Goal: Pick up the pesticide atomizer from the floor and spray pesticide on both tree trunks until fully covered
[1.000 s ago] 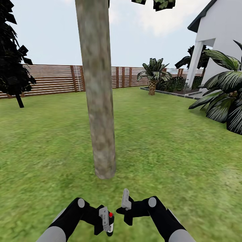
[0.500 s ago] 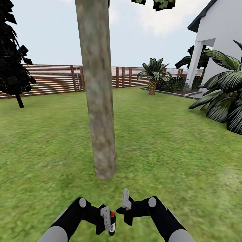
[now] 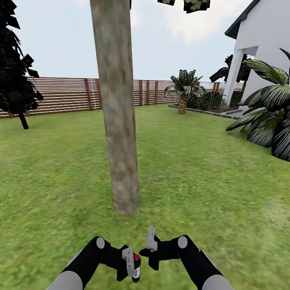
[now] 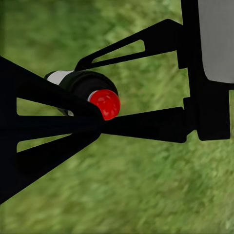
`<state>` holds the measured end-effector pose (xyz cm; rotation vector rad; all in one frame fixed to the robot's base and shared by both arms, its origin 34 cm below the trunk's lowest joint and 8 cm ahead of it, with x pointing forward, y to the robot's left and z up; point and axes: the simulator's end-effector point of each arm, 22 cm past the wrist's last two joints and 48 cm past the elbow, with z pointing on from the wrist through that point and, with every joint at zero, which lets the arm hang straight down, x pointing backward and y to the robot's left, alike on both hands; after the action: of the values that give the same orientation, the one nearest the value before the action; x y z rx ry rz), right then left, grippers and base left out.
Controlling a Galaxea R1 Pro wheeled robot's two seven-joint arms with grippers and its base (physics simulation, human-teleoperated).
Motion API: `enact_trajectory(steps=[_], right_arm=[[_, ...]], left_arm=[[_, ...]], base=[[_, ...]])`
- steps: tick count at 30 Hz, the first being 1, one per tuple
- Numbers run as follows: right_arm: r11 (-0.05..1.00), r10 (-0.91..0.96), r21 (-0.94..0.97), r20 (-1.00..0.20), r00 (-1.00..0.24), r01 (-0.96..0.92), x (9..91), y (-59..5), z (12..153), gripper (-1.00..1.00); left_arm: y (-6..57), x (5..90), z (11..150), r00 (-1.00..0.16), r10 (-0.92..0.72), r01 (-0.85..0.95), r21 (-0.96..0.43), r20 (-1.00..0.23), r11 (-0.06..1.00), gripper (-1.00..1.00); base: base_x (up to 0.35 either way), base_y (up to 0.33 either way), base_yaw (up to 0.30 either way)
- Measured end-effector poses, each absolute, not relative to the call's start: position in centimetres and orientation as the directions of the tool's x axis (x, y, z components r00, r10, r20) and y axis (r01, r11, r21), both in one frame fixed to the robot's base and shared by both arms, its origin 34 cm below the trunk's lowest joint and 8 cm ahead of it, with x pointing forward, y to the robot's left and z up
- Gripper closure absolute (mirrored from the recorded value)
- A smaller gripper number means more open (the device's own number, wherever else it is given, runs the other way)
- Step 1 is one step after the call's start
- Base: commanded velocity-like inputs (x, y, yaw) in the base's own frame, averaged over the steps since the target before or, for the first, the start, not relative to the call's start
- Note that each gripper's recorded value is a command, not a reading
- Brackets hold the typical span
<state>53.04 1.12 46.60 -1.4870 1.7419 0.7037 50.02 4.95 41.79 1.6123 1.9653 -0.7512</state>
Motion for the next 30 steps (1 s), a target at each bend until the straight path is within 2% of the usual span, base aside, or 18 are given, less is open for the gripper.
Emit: enact_trajectory(steps=[30], right_arm=[[0.183,-0.584,-0.051,-0.809,-0.067,-0.982,53.06,1.11,46.60,1.00]], left_arm=[[4.86,50.23,42.17,-0.211,0.685,0.977,-0.123,-0.697,0.176,1.00]], base=[[0.000,0.000,0.000]])
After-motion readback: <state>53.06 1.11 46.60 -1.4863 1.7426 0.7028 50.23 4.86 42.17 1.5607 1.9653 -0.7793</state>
